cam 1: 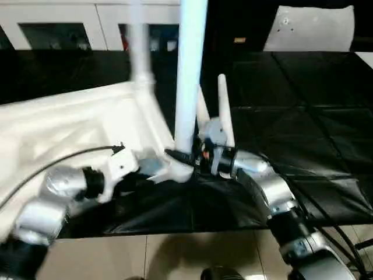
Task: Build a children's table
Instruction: Rotate leg to tighten
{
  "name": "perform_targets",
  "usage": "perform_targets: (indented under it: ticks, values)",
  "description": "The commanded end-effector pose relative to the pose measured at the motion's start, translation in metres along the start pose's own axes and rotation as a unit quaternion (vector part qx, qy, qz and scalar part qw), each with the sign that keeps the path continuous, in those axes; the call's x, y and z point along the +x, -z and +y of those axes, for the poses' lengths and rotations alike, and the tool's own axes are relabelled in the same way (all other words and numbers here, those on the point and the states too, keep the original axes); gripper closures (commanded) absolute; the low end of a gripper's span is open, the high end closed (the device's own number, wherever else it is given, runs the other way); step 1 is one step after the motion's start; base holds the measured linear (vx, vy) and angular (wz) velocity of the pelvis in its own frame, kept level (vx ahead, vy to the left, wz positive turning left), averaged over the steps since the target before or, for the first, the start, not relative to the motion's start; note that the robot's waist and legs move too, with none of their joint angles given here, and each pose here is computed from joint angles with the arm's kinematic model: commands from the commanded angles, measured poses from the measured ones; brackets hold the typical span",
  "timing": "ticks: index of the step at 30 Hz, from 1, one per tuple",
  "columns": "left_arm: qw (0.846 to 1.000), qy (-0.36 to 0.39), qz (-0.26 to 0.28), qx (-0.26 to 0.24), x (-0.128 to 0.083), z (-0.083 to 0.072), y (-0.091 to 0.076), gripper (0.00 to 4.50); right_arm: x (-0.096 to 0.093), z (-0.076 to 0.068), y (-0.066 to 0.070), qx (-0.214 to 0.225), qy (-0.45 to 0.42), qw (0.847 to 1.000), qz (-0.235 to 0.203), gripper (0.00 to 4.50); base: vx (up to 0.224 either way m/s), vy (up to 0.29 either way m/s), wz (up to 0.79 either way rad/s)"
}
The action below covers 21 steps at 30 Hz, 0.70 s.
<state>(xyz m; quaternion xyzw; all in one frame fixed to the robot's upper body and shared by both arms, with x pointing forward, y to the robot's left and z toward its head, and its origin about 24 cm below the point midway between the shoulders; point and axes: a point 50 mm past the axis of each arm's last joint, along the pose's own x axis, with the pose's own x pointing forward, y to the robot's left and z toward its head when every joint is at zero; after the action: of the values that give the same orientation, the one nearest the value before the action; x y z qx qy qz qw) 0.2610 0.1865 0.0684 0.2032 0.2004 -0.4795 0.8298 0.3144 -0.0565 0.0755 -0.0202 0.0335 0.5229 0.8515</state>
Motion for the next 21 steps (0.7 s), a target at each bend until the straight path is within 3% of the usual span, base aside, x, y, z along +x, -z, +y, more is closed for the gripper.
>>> perform_targets:
  ticks: [1,7,17,18,21]
  values:
    - [0.998,0.002,-0.055,0.026,0.002,-0.009,-0.028,4.5,-0.01,0.001,0.051,0.064,0.042,0.991,0.108,2.61,0.0,0.0,0.0]
    - [0.999,-0.009,-0.044,0.022,0.011,-0.026,-0.04,4.5,0.0,-0.001,0.05,0.072,0.055,0.991,0.104,2.61,0.0,0.0,0.0]
    - [0.998,-0.05,-0.018,0.025,0.009,-0.017,-0.035,4.5,0.002,0.005,0.055,0.086,0.046,0.99,0.099,2.61,0.0,0.0,0.0]
    - [0.998,-0.051,-0.018,0.024,0.009,-0.017,-0.036,4.5,0.003,0.005,0.055,0.09,0.044,0.99,0.096,2.26,0.0,0.0,0.0]
    - [0.998,-0.054,-0.016,0.026,0.009,-0.015,-0.036,4.5,0.003,0.003,0.054,0.096,0.049,0.99,0.088,2.05,0.0,0.0,0.0]
